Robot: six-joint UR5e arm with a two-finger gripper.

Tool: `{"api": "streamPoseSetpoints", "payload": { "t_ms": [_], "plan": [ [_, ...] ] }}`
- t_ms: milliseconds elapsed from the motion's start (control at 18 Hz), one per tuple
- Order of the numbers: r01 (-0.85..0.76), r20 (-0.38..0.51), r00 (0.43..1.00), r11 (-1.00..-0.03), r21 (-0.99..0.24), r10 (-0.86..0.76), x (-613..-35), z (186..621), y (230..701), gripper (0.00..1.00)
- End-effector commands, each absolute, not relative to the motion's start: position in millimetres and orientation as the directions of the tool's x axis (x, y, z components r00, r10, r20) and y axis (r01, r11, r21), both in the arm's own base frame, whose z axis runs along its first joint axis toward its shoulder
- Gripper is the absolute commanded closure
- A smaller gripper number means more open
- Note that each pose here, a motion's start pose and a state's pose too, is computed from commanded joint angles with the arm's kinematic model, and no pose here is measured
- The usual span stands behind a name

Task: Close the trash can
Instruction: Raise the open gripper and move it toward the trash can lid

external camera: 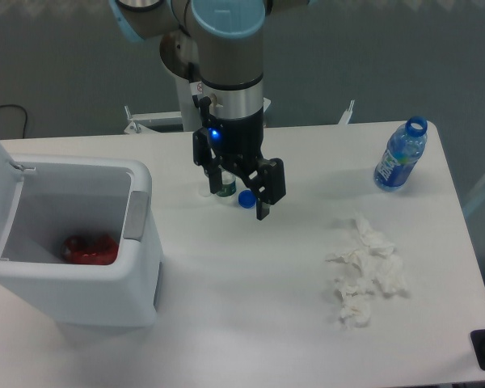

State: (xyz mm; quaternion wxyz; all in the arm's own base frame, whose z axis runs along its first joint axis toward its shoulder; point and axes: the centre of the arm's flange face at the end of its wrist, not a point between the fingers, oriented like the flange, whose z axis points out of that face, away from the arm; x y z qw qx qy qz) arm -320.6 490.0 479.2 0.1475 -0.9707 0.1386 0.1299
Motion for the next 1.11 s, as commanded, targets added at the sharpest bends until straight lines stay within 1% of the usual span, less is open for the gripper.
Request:
{"api": "streamPoseSetpoints", "payload": {
  "t_ms": [333, 556, 667, 1000, 1111],
  "plan": [
    [-0.322, -0.323, 0.917, -0.91, -0.261, -0.232, -321, 483, 492, 0.0],
    [-0.33, -0.316, 0.919, -0.898, -0.291, -0.236, -319, 483, 493, 0.0],
    [-0.325, -0.322, 0.92, -0.897, -0.301, -0.225, -316, 490, 494, 0.0],
    [-0.333, -0.341, 0.913, -0.893, -0.301, -0.226, -305, 504, 484, 0.0],
    [-0.338, -0.333, 0.913, -0.893, -0.296, -0.235, -291, 500, 473, 0.0]
  ]
}}
